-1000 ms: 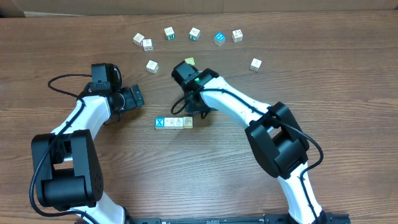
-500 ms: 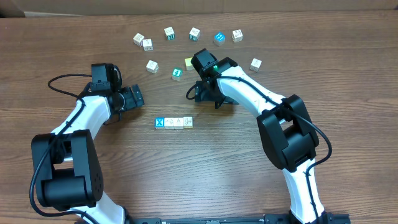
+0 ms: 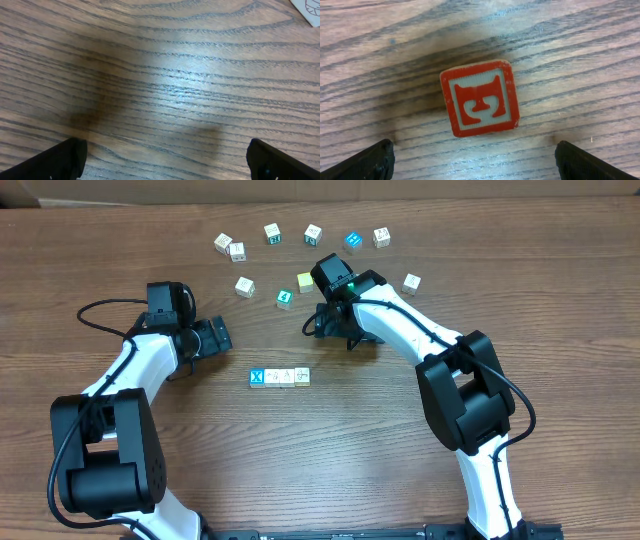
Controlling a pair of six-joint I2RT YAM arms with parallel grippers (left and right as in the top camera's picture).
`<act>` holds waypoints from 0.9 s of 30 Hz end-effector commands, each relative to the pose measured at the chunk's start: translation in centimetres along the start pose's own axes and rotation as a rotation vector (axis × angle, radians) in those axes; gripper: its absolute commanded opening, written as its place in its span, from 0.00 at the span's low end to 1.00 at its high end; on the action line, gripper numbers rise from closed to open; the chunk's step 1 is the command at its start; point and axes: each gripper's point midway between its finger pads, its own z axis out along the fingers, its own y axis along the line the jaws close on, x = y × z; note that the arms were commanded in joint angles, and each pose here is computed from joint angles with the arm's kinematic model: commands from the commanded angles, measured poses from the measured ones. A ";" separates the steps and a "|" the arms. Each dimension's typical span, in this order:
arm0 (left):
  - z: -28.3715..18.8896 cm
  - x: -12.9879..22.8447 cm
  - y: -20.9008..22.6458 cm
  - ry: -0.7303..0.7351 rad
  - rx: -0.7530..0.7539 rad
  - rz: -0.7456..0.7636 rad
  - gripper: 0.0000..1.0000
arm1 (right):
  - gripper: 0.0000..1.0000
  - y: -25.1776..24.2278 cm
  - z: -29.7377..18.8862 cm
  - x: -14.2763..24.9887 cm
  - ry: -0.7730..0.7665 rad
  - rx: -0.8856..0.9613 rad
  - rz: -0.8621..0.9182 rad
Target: Form a horizontal line
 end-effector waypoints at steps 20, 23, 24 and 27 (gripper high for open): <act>0.4 0.5 0.0 0.018 0.003 -0.010 0.99 | 1.00 0.2 0.3 -0.7 -0.031 -0.009 0.008; 0.4 0.5 0.0 0.018 0.003 -0.010 1.00 | 1.00 0.2 0.3 -0.7 -0.030 -0.010 0.008; 0.4 0.5 0.0 0.018 0.003 -0.010 1.00 | 1.00 0.2 0.3 -0.7 -0.031 -0.010 0.008; 0.4 0.5 0.0 0.018 0.003 -0.010 1.00 | 1.00 0.2 0.3 -0.7 -0.031 -0.010 0.008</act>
